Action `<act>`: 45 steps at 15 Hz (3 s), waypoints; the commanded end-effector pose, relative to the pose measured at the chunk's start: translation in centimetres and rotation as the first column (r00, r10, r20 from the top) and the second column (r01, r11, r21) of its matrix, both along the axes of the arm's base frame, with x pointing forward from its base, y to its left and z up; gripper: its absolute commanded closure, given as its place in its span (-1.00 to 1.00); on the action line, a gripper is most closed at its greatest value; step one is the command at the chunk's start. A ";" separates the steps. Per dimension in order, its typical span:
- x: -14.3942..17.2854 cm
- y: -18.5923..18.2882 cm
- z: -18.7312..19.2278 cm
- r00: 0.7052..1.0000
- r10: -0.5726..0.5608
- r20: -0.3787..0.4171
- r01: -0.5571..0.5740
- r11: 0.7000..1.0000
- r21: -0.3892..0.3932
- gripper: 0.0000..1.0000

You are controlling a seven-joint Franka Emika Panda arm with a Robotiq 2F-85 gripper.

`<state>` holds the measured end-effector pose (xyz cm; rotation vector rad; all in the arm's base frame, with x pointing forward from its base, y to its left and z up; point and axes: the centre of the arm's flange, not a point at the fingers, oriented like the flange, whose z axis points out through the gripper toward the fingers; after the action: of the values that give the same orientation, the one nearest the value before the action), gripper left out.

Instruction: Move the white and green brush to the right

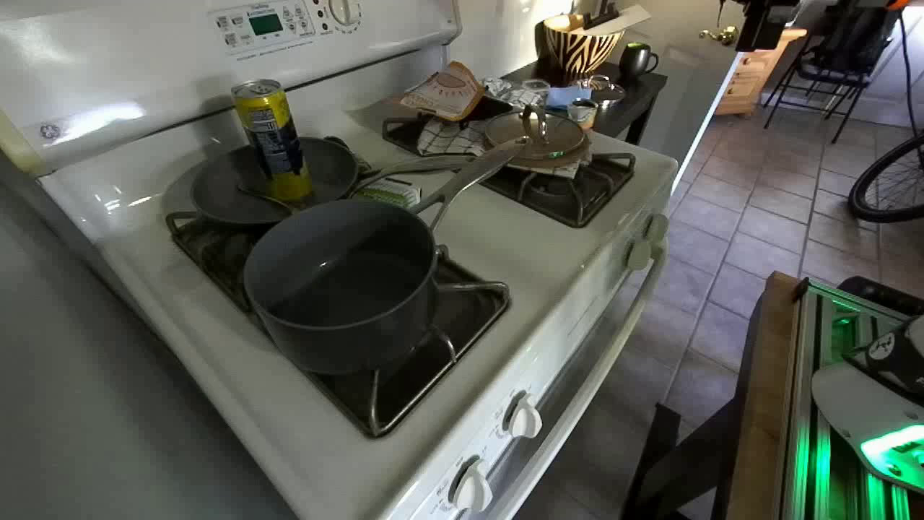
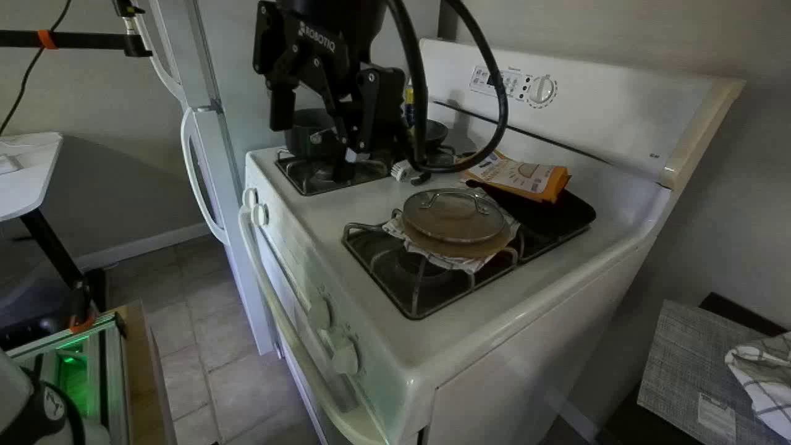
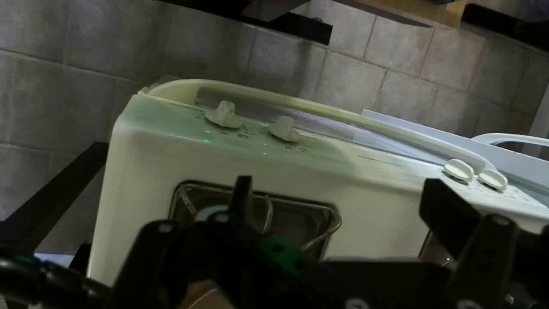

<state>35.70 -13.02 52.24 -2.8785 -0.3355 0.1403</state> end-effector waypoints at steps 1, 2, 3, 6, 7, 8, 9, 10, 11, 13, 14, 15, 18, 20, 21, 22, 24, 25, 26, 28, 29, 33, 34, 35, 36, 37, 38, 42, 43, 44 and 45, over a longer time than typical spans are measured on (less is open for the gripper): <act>0.0 0.0 0.0 1.000 0.000 0.000 0.000 1.000 0.000 -1.00; 0.8 0.3 0.6 1.000 0.000 0.028 0.000 1.000 -0.006 -1.00; 1.5 0.5 0.9 0.999 -0.007 0.048 0.008 1.000 -0.026 -1.00; 4.0 1.8 2.3 0.995 0.011 0.097 -0.004 0.998 -0.066 -1.00; 4.4 2.0 2.6 0.994 0.023 0.106 -0.015 0.997 -0.079 -1.00; 2.8 1.6 2.1 0.995 0.025 0.099 -0.018 0.998 -0.067 -1.00; 3.3 2.0 2.4 0.994 0.033 0.102 -0.025 0.997 -0.076 -1.00; 3.6 2.2 2.5 0.994 0.038 0.101 -0.030 0.996 -0.081 -1.00; 3.8 2.2 2.4 0.994 0.039 0.099 -0.031 0.996 -0.082 -1.00; 5.0 2.5 2.3 0.992 -0.014 0.123 0.021 0.998 -0.057 -1.00; 6.1 2.9 2.2 0.988 -0.027 0.150 0.031 0.999 -0.021 -1.00; 7.9 3.7 2.2 0.980 -0.042 0.195 0.044 0.999 -0.002 -1.00; 13.7 5.6 1.7 0.957 -0.057 0.283 0.049 0.998 0.036 -1.00; 17.6 7.4 0.7 0.959 -0.040 0.279 0.028 0.999 0.046 -1.00; 19.4 8.5 0.0 0.964 -0.030 0.264 0.019 0.999 0.046 -1.00; 21.1 9.7 -0.8 0.970 -0.020 0.242 0.009 0.999 0.046 -1.00; 24.1 12.2 -2.9 0.982 -0.007 0.191 -0.001 0.999 0.039 -1.00; 25.4 13.2 -4.2 0.986 0.001 0.164 -0.006 1.000 0.030 -1.00; 26.5 14.1 -5.5 0.990 0.004 0.142 -0.007 1.000 0.021 -1.00; 27.4 14.9 -6.2 0.993 0.028 0.115 -0.033 0.999 0.042 -1.00; 25.0 14.9 -6.8 0.987 0.025 0.157 -0.030 0.999 0.024 -1.00; 26.5 15.1 -7.3 0.990 0.036 0.133 -0.040 0.999 0.029 -1.00; 26.5 15.0 -7.0 0.990 0.035 0.133 -0.039 0.999 0.030 -1.00; 26.6 14.9 -6.8 0.990 0.034 0.135 -0.039 0.999 0.030 -1.00; 27.6 15.7 -7.5 0.992 0.026 0.125 -0.028 1.000 0.015 -1.00; 28.3 16.4 -8.0 0.992 0.028 0.126 -0.030 0.999 0.017 -1.00; 28.9 16.9 -8.4 0.991 0.017 0.130 -0.019 1.000 0.009 -1.00; 31.9 19.3 -10.8 0.994 -0.002 0.111 0.002 1.000 -0.002 -1.00; 32.5 19.6 -11.5 0.995 -0.009 0.098 0.009 1.000 -0.007 -0.68; 33.2 20.1 -12.4 0.996 -0.006 0.087 0.006 1.000 -0.008 -0.46; 33.7 20.5 -13.1 0.997 -0.003 0.075 0.004 1.000 -0.016 -0.31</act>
<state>66.26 6.32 40.95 -2.8819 -0.3644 -0.0086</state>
